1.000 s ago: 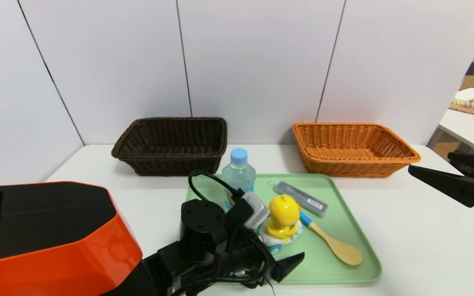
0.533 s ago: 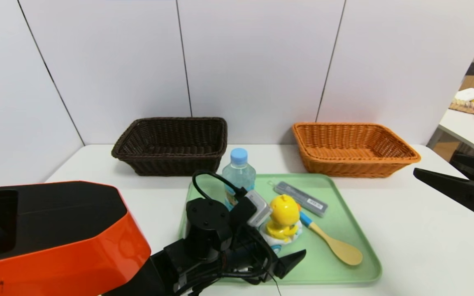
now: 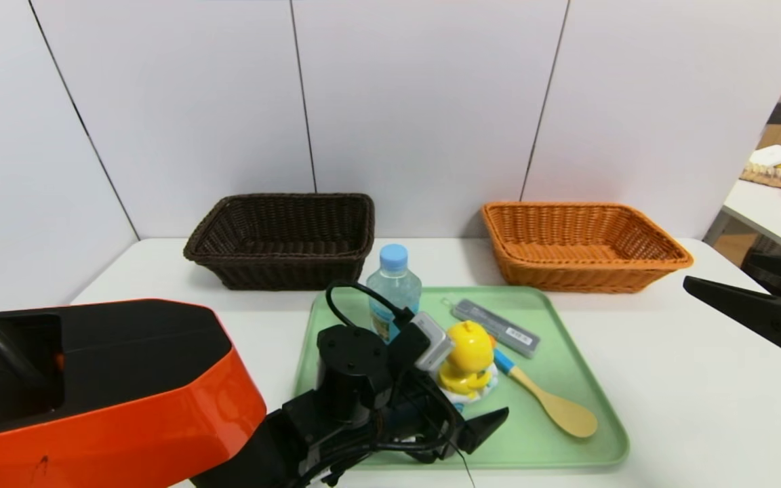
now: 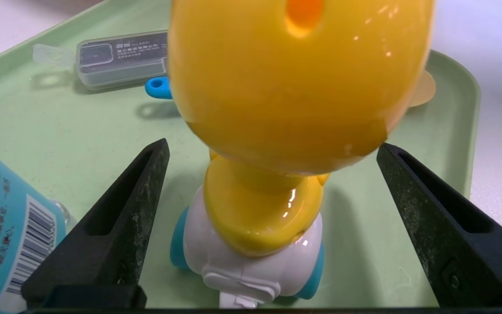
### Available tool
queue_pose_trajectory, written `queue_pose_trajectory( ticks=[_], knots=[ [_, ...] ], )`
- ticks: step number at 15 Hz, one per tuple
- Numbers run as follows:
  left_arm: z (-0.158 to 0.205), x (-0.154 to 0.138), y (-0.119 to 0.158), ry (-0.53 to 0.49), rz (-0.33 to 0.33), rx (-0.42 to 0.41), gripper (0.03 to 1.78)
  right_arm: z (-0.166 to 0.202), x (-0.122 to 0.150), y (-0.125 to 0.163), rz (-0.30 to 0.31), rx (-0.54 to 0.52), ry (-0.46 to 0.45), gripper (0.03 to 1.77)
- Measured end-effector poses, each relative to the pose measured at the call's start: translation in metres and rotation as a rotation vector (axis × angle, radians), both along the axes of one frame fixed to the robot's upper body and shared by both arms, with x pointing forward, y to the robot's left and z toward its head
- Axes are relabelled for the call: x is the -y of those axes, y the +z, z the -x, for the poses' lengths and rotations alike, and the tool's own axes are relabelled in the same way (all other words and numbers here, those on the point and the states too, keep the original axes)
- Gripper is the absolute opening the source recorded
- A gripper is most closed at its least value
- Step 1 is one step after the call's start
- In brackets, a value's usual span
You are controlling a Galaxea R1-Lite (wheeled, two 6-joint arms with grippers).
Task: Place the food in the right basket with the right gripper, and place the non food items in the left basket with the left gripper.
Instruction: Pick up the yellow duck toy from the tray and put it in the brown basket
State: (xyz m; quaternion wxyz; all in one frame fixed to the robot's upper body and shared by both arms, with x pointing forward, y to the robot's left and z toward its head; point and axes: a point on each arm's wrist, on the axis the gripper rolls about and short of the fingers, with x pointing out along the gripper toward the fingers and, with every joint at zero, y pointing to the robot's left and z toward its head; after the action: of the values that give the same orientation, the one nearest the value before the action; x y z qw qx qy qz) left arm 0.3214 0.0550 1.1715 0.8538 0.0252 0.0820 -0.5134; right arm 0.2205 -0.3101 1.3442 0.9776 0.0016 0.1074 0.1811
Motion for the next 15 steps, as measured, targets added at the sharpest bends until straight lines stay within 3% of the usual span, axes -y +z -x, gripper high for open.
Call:
queue_pose_trajectory(
  ticks=[14,15],
  knots=[
    [-0.011,0.001,-0.003,0.020,0.006,0.004,1.68,0.000,0.000,-0.005,0.003,-0.016,0.000,1.71],
    [-0.011,0.002,-0.004,0.021,0.006,0.002,1.47,0.000,0.000,-0.005,0.003,-0.017,0.000,1.71]
  ],
)
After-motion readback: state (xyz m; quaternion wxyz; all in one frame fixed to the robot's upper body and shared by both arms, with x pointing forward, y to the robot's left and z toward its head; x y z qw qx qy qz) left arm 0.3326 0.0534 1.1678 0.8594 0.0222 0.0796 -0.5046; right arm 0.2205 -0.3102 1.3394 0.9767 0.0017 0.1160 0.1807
